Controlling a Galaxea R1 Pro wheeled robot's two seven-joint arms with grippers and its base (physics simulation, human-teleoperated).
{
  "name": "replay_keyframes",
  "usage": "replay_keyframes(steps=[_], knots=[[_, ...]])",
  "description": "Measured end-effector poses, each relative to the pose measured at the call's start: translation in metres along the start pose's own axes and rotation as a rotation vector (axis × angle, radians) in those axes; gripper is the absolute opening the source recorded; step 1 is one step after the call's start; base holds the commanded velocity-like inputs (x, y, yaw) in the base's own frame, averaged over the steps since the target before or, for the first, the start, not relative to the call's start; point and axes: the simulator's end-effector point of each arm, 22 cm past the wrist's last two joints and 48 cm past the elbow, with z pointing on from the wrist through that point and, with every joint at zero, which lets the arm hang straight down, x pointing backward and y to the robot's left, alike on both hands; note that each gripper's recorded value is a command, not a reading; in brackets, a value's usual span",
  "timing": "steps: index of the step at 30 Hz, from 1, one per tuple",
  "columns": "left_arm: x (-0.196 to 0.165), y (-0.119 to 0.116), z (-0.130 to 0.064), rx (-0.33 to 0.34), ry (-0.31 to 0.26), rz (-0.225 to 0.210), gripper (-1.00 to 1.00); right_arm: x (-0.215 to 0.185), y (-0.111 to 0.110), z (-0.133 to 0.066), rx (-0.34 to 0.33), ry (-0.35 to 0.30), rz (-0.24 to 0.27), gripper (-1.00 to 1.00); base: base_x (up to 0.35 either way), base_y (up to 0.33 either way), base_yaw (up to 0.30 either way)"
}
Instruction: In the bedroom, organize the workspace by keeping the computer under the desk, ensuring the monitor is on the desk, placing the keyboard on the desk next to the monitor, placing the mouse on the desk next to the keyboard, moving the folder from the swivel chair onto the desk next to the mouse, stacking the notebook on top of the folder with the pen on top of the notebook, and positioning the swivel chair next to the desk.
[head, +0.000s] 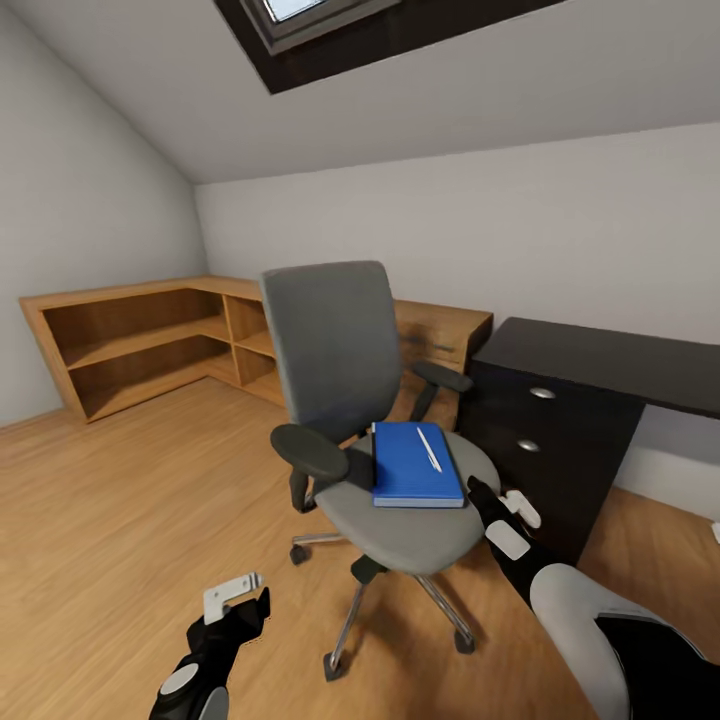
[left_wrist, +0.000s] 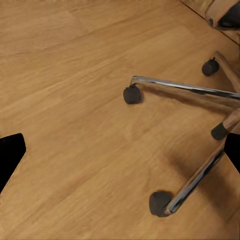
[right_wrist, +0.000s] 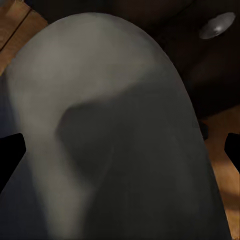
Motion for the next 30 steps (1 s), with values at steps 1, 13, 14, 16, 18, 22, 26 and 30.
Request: replay_keyframes(steps=[1,13,14,16,18,22,26,30], knots=[[0.0,0.0,0.0,-0.001,-0.001,0.004,1.0,0.0,0.0,0.0,0.0,0.0,0.0,1.0,0.321,0.013,0.22],[0.005,-0.002,0.001,0.0,0.009,0.016,1.0,-0.04,-0.011,0.001,0.011,-0.125,-0.016,1.0,0.194,0.001,0.163],[0.006,-0.002,0.001,0.0,0.009,0.017,1.0,-0.019,0.0,0.001,-0.006,-0.055,-0.01,1.0,0.004,0.0,0.007],[0.006,-0.002,0.001,0.0,0.01,0.017,1.0,0.0,0.002,0.0,-0.005,0.0,-0.007,1.0,0.002,0.0,0.004],[0.006,-0.002,0.001,0.001,0.01,0.016,1.0,0.001,0.0,0.0,0.0,0.002,-0.003,1.0,0.0,0.0,0.001],[0.006,-0.002,0.001,0.0,0.01,0.016,1.0,0.001,0.0,0.0,0.0,0.002,-0.003,1.0,0.0,0.0,0.0],[0.006,-0.002,0.001,0.0,0.009,0.017,1.0,0.001,0.0,0.0,0.0,0.002,-0.003,1.0,-0.001,0.0,0.0],[0.006,-0.002,0.001,0.0,0.01,0.017,1.0,0.002,0.0,0.0,0.0,0.003,-0.003,1.0,-0.163,0.0,0.0]])
